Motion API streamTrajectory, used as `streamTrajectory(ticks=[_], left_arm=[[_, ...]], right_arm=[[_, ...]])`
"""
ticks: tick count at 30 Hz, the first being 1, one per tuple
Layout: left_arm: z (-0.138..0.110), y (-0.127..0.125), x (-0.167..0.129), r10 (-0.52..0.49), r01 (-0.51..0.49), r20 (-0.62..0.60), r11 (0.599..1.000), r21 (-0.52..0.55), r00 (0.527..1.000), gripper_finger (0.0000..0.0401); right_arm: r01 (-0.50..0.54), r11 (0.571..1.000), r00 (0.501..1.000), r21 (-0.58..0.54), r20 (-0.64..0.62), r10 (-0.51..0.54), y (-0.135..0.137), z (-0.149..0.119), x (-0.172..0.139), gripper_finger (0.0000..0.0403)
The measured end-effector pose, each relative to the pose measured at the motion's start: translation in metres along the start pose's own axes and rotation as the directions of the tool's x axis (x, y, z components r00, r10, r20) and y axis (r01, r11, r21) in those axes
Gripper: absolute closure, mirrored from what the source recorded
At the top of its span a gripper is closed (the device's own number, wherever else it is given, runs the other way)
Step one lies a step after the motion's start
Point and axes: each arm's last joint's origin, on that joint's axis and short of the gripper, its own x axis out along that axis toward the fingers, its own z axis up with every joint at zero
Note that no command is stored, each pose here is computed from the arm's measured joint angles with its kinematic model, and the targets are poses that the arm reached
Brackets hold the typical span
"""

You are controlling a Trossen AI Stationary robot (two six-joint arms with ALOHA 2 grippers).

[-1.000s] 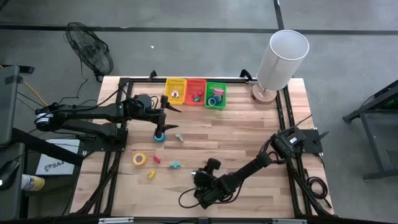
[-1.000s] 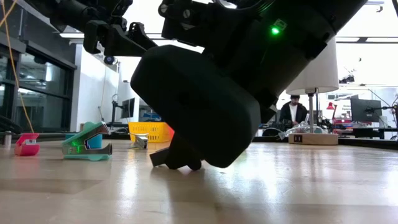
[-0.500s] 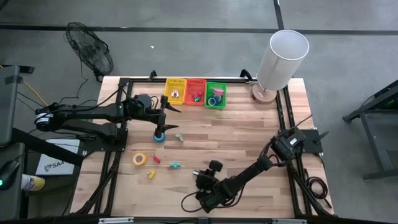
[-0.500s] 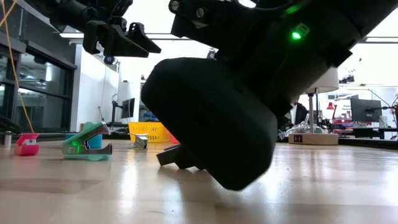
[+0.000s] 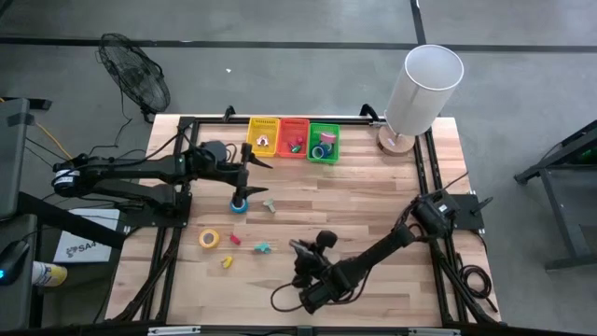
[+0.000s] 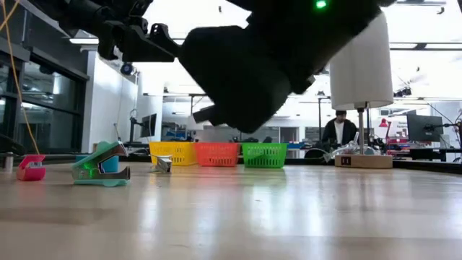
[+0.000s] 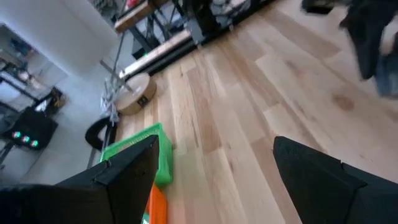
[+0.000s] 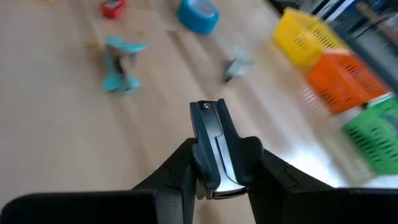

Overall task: Pick and place Stapler, Stapler remover, tape
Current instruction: Put the black staple remover into the yellow basket

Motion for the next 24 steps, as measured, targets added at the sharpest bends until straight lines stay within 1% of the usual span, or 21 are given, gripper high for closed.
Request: streamTrajectory(ticks=[4,8,11,14,15,20,24], left_arm=[[0.005,0.0,0.0,-0.023,0.023,0.065,1.0,0.009,0.998,0.0089],[0.011,-0.006,0.001,-0.05,0.047,0.103,0.998,0.031,0.993,0.0089],[0.015,-0.011,0.001,-0.072,0.063,0.124,0.995,0.074,0.99,0.0089],[0.018,-0.016,0.002,-0.1,0.084,0.135,0.989,0.121,0.986,0.0089],[0.02,-0.018,0.002,-0.109,0.09,0.141,0.987,0.135,0.984,0.0089],[0.025,-0.027,0.002,-0.157,0.123,0.167,0.973,0.197,0.973,0.0089],[0.029,-0.034,0.002,-0.189,0.142,0.182,0.959,0.246,0.965,0.0089]], right_arm=[[0.045,0.999,0.999,-0.026,0.025,-0.044,-0.011,0.012,0.007,0.0308],[0.102,0.992,0.994,-0.07,0.042,-0.099,-0.019,0.019,0.018,0.0308],[0.129,0.989,0.99,-0.069,0.059,-0.125,-0.027,0.029,0.022,0.0308],[0.13,0.989,0.99,-0.066,0.067,-0.126,-0.033,0.038,0.024,0.0308],[0.135,0.988,0.989,-0.08,0.073,-0.13,-0.035,0.04,0.023,0.0308],[0.165,0.984,0.98,-0.073,0.128,-0.154,-0.047,0.06,0.016,0.0308],[0.185,0.979,0.971,-0.087,0.169,-0.169,-0.055,0.076,0.013,0.0308]])
